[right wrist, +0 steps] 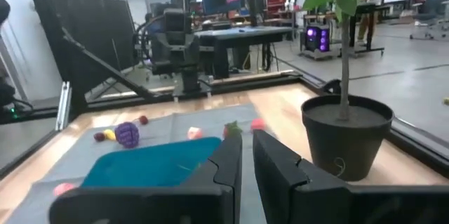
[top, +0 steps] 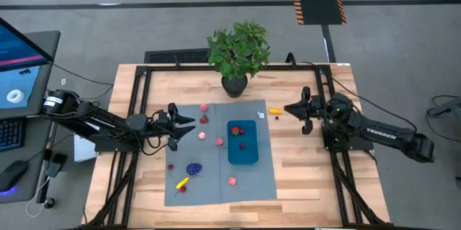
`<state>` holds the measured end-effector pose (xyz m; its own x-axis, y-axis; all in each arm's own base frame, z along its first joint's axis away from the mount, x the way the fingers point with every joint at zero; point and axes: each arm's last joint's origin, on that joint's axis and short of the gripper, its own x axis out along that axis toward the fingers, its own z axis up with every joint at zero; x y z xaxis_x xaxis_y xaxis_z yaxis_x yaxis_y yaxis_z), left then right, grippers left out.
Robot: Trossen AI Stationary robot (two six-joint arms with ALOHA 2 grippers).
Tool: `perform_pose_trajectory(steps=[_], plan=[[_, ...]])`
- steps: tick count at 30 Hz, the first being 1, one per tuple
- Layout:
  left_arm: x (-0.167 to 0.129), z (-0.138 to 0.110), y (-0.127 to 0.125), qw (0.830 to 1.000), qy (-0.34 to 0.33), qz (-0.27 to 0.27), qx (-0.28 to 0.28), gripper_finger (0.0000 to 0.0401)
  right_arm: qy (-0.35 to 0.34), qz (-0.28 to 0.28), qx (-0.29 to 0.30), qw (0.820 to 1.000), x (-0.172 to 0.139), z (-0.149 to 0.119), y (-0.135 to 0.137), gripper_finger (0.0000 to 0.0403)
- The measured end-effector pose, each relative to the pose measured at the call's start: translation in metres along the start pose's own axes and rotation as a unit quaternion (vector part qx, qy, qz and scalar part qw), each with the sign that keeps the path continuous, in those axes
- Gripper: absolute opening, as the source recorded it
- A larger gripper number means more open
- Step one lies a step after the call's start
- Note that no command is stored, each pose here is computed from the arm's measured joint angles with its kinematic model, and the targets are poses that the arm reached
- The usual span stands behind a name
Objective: Pick and placing Produce into tupperware
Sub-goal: Put the grapes into the bin
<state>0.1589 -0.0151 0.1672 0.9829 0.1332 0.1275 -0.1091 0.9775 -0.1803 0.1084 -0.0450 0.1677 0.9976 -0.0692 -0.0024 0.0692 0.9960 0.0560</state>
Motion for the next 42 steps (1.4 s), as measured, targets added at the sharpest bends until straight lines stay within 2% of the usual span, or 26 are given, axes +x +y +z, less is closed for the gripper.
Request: perform_pose_trajectory(steps=[4,14,18,21,29,34,37,42], plan=[[0.000,0.000,0.000,1.000,0.001,0.000,-0.010,0.0130,0.002,-0.004,-0.016,1.000,0.000,0.000,0.000,0.0060],[0.000,-0.002,0.000,1.000,0.010,0.002,-0.021,0.0130,0.006,-0.030,-0.007,0.999,0.000,-0.002,-0.001,0.0060],[0.000,-0.002,0.000,1.000,0.011,0.002,-0.021,0.0130,0.005,-0.031,0.018,0.999,0.000,-0.002,-0.001,0.0060],[0.000,-0.002,0.000,1.000,0.011,0.002,-0.021,0.0130,0.005,-0.031,0.036,0.999,0.000,-0.002,-0.001,0.0060],[0.000,-0.004,0.000,0.999,0.020,-0.004,-0.024,0.0130,0.017,-0.023,0.042,0.999,0.000,-0.004,0.000,0.0060],[0.001,-0.004,-0.002,0.998,0.034,-0.037,-0.040,0.0130,0.035,0.001,0.025,0.999,0.002,-0.007,0.005,0.0060],[0.006,-0.005,-0.004,0.995,0.061,-0.043,-0.071,0.0130,0.035,0.015,0.020,0.999,0.003,-0.008,0.008,0.0060],[0.019,-0.009,-0.011,0.980,0.176,-0.016,-0.095,0.0130,0.034,0.024,0.010,0.999,0.003,-0.007,0.011,0.0060]])
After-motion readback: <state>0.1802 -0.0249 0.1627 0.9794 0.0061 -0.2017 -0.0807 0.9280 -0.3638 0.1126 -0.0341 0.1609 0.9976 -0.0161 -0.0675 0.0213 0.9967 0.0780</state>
